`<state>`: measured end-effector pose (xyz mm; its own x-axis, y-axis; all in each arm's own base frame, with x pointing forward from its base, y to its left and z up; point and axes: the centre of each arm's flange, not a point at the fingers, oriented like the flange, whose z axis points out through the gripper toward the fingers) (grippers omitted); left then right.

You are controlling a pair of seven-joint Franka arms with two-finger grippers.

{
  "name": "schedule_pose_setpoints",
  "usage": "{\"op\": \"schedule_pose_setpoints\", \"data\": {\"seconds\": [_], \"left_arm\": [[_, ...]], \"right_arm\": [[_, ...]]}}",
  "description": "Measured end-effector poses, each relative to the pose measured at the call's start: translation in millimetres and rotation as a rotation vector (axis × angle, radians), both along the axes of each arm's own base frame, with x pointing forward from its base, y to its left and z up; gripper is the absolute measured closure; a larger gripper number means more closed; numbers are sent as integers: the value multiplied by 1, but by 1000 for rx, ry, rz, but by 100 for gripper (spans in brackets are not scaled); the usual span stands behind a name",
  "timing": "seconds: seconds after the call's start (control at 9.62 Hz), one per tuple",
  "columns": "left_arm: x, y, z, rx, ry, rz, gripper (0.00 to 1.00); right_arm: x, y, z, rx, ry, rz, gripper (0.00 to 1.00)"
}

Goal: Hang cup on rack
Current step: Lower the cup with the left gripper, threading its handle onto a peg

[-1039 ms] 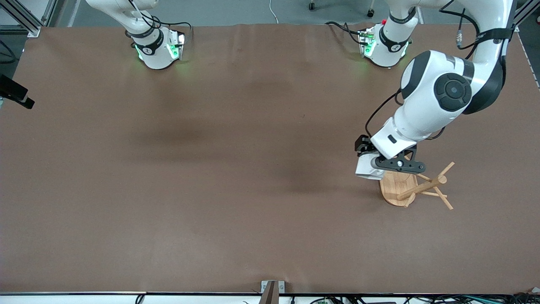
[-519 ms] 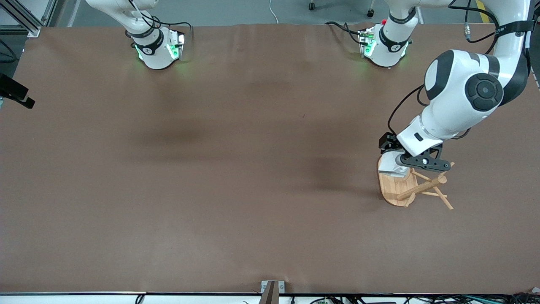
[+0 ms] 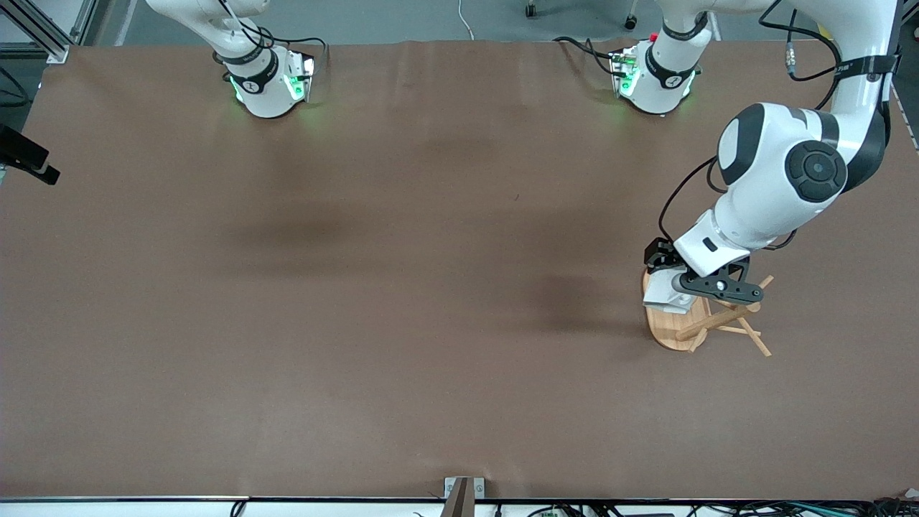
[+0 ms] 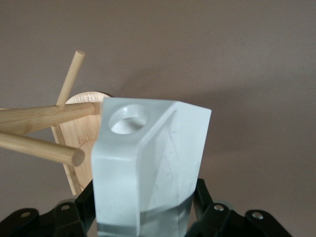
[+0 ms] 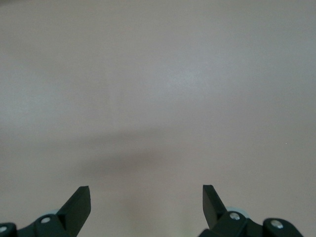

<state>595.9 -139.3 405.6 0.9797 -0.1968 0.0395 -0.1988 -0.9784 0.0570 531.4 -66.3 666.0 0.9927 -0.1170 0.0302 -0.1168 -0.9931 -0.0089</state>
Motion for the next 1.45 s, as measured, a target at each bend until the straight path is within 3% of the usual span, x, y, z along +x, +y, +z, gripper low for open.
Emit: {"op": "schedule_pose_setpoints", "data": {"seconds": [1.45], "left_arm": [[10,37,-6,11,-12,20,21]], "right_arm": [[0,-1,-1,0,1,-2,0]]}}
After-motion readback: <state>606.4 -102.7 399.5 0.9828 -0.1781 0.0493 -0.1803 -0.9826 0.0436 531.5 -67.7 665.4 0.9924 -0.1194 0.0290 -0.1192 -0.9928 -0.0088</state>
